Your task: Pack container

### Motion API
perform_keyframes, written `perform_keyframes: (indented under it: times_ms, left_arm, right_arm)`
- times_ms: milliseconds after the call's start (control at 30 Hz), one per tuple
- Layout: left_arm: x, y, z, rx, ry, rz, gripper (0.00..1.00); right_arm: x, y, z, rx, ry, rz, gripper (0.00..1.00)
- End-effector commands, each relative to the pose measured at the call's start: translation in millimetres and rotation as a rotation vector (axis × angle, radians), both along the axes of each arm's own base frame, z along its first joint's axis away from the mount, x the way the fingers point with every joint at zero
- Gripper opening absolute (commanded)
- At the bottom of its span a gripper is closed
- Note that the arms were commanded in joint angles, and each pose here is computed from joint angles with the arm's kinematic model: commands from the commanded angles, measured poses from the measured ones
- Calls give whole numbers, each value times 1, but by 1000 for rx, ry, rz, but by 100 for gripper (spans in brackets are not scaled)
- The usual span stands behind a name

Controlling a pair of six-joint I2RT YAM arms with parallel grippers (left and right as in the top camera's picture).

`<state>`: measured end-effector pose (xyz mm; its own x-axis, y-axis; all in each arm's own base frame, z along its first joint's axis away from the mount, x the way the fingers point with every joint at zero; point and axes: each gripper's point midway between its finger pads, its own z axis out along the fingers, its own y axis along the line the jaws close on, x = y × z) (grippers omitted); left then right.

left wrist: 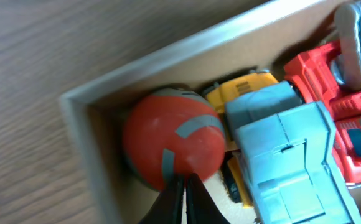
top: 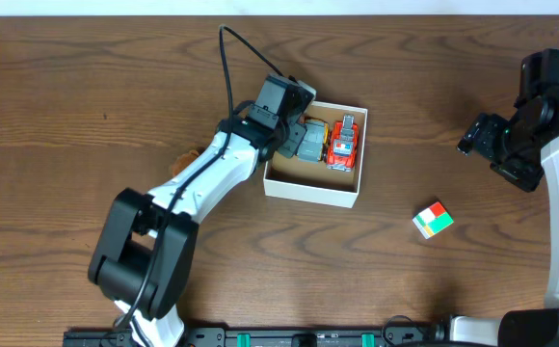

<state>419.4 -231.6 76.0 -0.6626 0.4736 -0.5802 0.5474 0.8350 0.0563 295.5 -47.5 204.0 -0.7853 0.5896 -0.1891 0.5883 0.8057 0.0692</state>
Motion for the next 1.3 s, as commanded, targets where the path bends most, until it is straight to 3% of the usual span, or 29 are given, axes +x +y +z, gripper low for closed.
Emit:
perform_keyframes:
  times_ms: [0, 467, 733, 967, 1267]
  left_arm:
    - [0, 4, -10, 15, 18, 13, 6]
    - [-4, 10, 71, -49, -118, 31, 6]
    - [-23, 61, 103, 45, -129, 178, 6]
    - [-48, 134, 85, 46, 71, 465, 6]
    - [-82, 248, 161, -75, -60, 819, 6]
  right_arm:
    - [-1, 1, -2, 2, 7, 11, 84]
    - [-1, 1, -2, 1, 7, 19, 84]
    - [-2, 1, -2, -2, 9, 36, 84]
    - [-7, -6, -2, -54, 40, 99, 79]
    - [-6, 0, -1, -81, 45, 213, 87]
